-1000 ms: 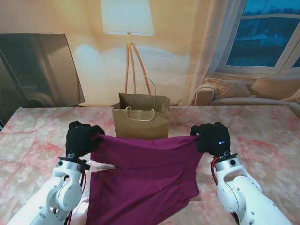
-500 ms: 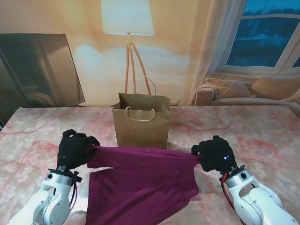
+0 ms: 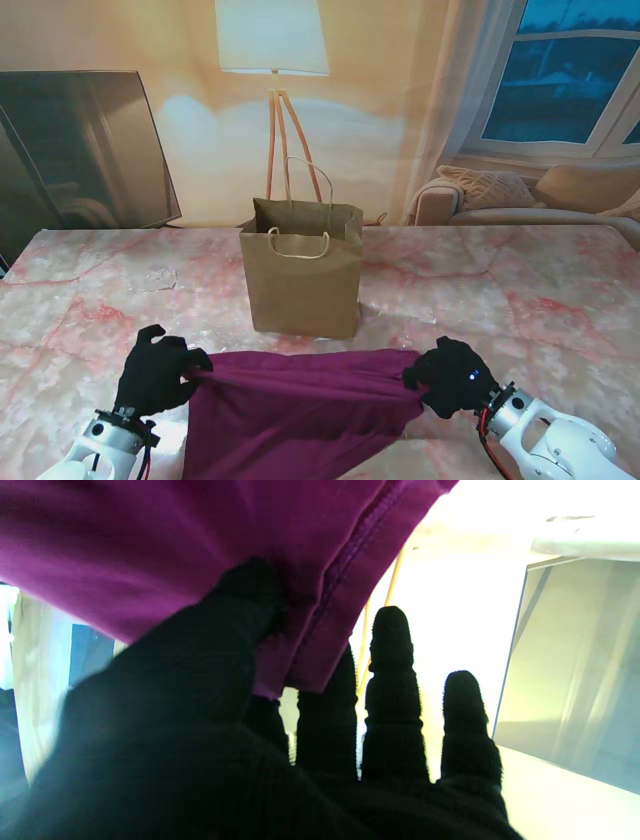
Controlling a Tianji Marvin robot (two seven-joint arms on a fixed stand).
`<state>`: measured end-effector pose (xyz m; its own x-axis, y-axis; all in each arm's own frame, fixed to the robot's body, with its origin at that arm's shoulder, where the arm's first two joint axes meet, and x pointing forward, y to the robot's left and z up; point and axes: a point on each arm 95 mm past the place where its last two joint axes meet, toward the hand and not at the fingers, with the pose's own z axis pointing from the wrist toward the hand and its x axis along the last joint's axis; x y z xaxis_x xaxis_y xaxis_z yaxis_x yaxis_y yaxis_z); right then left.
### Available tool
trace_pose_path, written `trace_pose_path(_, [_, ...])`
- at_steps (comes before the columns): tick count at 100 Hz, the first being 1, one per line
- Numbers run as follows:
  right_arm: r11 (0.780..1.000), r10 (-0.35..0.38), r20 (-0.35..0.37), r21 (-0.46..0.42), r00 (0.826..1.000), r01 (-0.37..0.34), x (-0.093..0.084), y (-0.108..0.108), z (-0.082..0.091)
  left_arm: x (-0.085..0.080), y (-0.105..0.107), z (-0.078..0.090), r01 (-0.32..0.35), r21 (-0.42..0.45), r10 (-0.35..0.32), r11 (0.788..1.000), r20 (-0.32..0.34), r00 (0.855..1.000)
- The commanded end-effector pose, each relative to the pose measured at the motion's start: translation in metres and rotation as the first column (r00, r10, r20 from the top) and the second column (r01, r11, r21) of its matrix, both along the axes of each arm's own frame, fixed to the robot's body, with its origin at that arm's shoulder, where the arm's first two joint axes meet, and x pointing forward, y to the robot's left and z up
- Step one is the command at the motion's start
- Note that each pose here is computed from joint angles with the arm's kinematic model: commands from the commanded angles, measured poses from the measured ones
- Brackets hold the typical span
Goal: Fold the socks and the shorts into the kraft paper bag
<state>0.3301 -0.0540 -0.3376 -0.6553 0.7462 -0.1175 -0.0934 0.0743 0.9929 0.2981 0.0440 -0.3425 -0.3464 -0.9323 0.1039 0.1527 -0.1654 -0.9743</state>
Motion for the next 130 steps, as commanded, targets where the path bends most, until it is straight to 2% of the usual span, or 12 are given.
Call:
trace_pose_path(1, [1.0,0.011,-0.036,-0.014,0.999,-0.011,-0.01,0.0,-0.011,-0.011,0.004,-0.011,0.011,0.028,-0.009,1.0,-0.043,0.999])
trace_pose_path(24, [0.999,0.011,-0.076,-0.03,0.997,-0.014,-0.019,0.001,-0.02,-0.034,0.004,-0.025,0.055,0.036,-0.051,0.998,-0.103,0.993])
trace_pose_path(41, [0.999,-0.01,-0.088,-0.049,0.996,0.006,-0.018,0.0,-0.026,-0.05,0.002,-0.032,0.103,0.05,-0.093,0.993,-0.18,0.979])
trace_pose_path(53, [0.997,-0.009,-0.105,-0.078,0.994,0.001,-0.021,-0.002,-0.023,-0.06,0.002,-0.028,0.144,0.058,-0.125,0.988,-0.247,0.961])
trace_pose_path(66, [0.996,-0.007,-0.149,-0.088,0.989,-0.006,-0.027,-0.005,-0.015,-0.066,0.003,-0.018,0.159,0.064,-0.134,0.985,-0.29,0.948])
trace_pose_path(78, [0.997,-0.013,-0.158,-0.083,0.987,0.0,-0.03,-0.008,-0.008,-0.072,0.002,-0.01,0.169,0.048,-0.145,0.984,-0.318,0.937])
trace_pose_path(96, [0.999,-0.04,-0.151,-0.03,0.988,0.036,-0.03,-0.007,0.002,-0.078,-0.004,-0.001,0.205,0.034,-0.185,0.978,-0.311,0.932])
trace_pose_path(109, [0.995,-0.096,-0.138,0.022,0.986,0.1,-0.026,-0.007,0.007,-0.078,-0.004,0.0,0.191,0.004,-0.181,0.982,-0.299,0.937])
trace_pose_path(119, [0.984,-0.152,-0.113,0.074,0.982,0.161,-0.024,-0.004,0.006,-0.074,-0.003,-0.003,0.168,-0.012,-0.165,0.986,-0.286,0.944])
trace_pose_path(130, [0.962,-0.248,-0.1,0.091,0.964,0.257,-0.018,0.002,0.001,-0.067,-0.005,-0.011,0.137,-0.003,-0.133,0.991,-0.266,0.955])
